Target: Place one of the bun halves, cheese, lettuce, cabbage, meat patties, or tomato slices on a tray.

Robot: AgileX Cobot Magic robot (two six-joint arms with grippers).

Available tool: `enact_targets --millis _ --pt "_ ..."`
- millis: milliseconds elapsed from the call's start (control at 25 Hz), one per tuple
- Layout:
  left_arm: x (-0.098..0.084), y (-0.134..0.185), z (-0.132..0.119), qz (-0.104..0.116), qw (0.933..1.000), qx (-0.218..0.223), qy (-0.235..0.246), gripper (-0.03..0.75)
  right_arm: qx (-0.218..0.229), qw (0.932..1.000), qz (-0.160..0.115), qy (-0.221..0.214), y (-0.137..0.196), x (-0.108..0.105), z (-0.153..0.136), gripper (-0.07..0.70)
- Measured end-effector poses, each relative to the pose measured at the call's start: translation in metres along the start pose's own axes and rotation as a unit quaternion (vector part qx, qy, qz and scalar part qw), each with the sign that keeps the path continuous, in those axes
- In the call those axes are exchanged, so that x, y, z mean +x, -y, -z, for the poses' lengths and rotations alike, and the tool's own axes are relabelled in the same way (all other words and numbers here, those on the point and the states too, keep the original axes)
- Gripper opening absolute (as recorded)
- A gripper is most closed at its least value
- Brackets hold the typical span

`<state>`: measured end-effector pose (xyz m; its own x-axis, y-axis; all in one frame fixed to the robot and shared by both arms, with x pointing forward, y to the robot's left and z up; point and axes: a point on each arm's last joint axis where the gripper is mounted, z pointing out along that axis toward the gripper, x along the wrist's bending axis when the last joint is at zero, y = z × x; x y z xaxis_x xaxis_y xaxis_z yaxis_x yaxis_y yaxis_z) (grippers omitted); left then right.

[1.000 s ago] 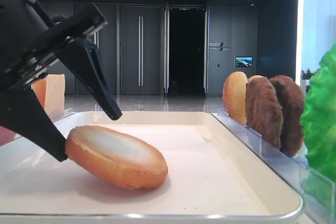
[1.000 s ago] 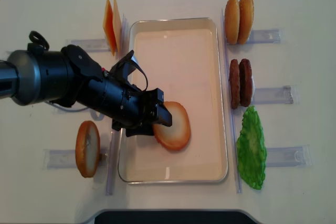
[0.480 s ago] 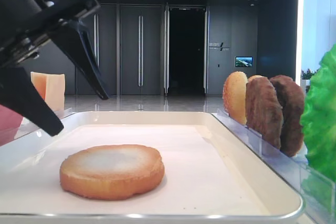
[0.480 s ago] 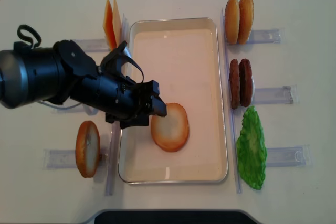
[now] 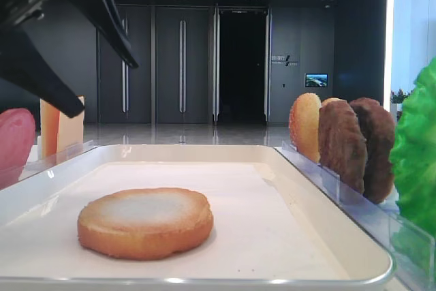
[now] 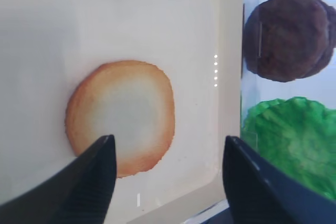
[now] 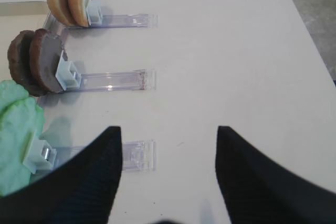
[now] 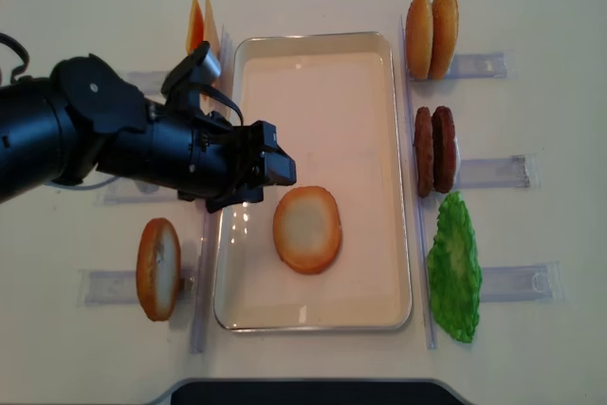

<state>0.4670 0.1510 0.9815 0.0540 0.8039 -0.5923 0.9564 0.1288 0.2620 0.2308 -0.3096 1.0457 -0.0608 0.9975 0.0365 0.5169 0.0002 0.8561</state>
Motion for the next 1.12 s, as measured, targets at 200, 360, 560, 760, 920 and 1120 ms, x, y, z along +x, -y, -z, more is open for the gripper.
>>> enact_targets --millis 200,360,560,760,920,1120 --pt "-0.015 0.0 0.022 -0.034 0.999 -0.013 0.023 0.484 0.0 1.0 0.0 0.0 0.0 0.0 0.0 0.409" --pt "-0.031 -0.003 0.047 -0.057 0.9964 -0.04 0.05 0.484 0.0 1.0 0.0 0.0 0.0 0.0 0.0 0.409" --pt "-0.045 -0.004 0.074 -0.082 0.994 -0.053 0.05 0.484 0.0 1.0 0.0 0.0 0.0 0.0 0.0 0.409" --pt "-0.046 -0.006 0.091 -0.104 0.994 -0.027 -0.014 0.484 0.0 1.0 0.0 0.0 0.0 0.0 0.0 0.409" --pt "-0.036 -0.007 0.1 -0.132 0.9858 -0.006 -0.104 0.484 0.0 1.0 0.0 0.0 0.0 0.0 0.0 0.409" --pt "-0.015 -0.011 0.115 -0.153 0.956 0.017 -0.25 0.484 0.0 1.0 0.0 0.0 0.0 0.0 0.0 0.409"
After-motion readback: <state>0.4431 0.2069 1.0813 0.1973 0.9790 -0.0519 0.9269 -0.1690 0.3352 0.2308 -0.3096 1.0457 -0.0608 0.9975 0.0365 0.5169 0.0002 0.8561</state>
